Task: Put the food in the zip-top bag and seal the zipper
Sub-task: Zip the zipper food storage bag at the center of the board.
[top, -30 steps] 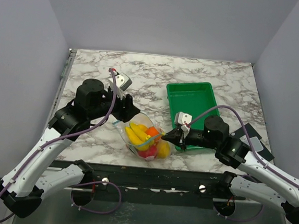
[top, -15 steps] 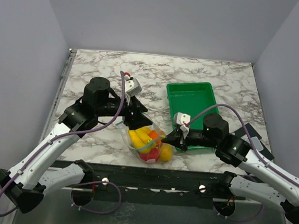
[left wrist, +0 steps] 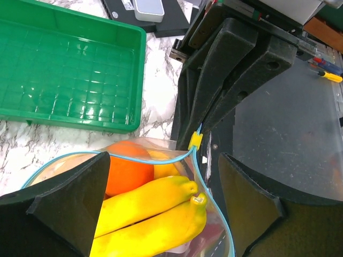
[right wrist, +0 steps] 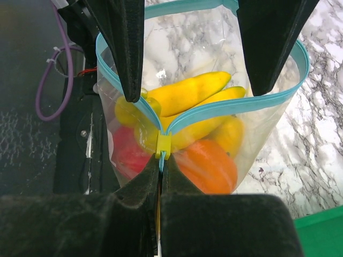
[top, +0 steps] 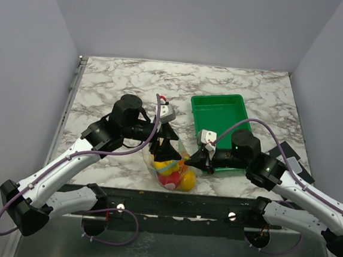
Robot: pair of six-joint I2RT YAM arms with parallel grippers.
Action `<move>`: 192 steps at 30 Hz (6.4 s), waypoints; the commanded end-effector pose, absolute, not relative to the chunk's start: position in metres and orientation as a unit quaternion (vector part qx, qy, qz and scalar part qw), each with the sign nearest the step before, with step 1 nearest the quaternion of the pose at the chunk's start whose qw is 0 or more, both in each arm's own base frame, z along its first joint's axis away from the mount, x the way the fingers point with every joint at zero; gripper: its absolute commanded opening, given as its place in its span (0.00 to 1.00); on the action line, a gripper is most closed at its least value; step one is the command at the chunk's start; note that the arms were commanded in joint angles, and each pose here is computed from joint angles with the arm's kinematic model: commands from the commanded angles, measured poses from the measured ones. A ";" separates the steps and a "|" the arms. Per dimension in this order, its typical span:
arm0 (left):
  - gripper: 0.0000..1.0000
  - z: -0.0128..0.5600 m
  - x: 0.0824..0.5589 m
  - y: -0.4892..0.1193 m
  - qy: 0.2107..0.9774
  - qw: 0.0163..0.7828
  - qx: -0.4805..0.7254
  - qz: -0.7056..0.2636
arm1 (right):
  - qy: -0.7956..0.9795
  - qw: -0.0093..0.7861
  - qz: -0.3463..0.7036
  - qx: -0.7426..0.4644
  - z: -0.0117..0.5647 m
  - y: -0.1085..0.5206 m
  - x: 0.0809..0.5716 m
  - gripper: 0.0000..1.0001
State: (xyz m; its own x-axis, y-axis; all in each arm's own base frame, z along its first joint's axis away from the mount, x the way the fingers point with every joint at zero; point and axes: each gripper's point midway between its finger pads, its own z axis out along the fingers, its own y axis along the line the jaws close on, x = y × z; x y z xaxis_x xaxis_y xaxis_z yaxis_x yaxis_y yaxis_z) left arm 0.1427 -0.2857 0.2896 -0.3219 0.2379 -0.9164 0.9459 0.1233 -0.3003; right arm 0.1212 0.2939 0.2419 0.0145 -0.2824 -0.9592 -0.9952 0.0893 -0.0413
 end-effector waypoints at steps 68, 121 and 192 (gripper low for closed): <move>0.00 0.263 0.123 -0.291 0.640 0.342 0.516 -0.455 | 0.600 0.491 0.385 -0.502 0.266 0.281 0.128 0.10; 0.50 0.310 0.115 -0.293 0.595 0.391 0.505 -0.488 | 0.567 0.488 0.464 -0.474 0.267 0.308 0.121 0.01; 0.00 0.299 0.115 -0.293 0.595 0.395 0.512 -0.477 | 0.558 0.619 0.416 -0.363 0.317 0.251 0.135 0.01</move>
State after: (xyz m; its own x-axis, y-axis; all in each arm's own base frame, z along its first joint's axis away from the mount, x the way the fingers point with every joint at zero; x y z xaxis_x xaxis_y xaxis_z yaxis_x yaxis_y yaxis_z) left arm 0.1153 -0.3066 0.3061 -0.1488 0.2133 -0.9656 0.9859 -0.0431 -0.1614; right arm 0.1250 0.2636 0.2907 -0.0300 0.0301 -0.9991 -0.9499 0.3103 0.0379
